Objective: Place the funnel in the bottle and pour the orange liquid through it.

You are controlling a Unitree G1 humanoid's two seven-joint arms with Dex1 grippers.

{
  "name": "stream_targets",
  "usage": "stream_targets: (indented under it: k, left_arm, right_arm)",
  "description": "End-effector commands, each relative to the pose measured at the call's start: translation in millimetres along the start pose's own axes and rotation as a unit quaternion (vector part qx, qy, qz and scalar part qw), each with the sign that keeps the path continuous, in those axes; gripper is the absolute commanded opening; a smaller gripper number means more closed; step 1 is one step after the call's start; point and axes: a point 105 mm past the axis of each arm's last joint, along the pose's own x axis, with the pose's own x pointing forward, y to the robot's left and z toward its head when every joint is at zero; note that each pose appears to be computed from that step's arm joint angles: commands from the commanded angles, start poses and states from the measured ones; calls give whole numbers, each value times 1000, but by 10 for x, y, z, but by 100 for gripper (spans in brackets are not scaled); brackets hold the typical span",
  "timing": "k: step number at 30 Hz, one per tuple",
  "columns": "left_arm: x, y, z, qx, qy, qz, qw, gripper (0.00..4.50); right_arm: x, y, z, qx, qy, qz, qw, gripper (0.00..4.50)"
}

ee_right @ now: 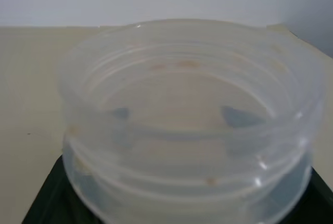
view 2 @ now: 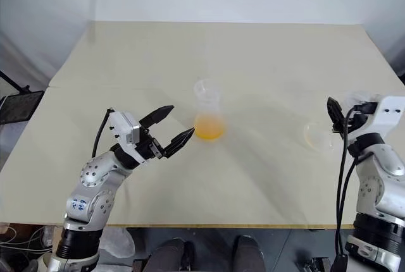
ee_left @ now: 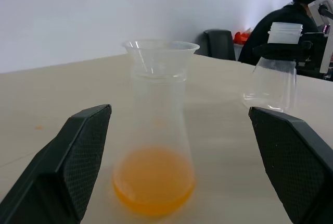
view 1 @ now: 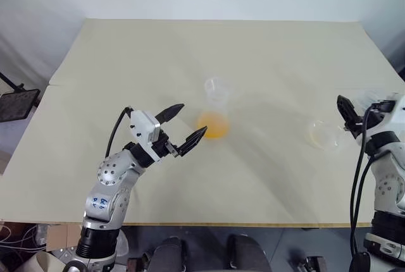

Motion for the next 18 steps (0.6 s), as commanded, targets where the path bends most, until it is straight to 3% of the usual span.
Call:
stream_targets:
  k: [1,18]
  left_arm:
    - [12,1,100,13,-14,-9,1000,450]
    - [60,91,141,26,-22,-21,999,450]
  right_arm:
    - [-66,-40,166,3,-29,-2,1000,431]
    - [-56,-146,755,-2,-137,28,990,444]
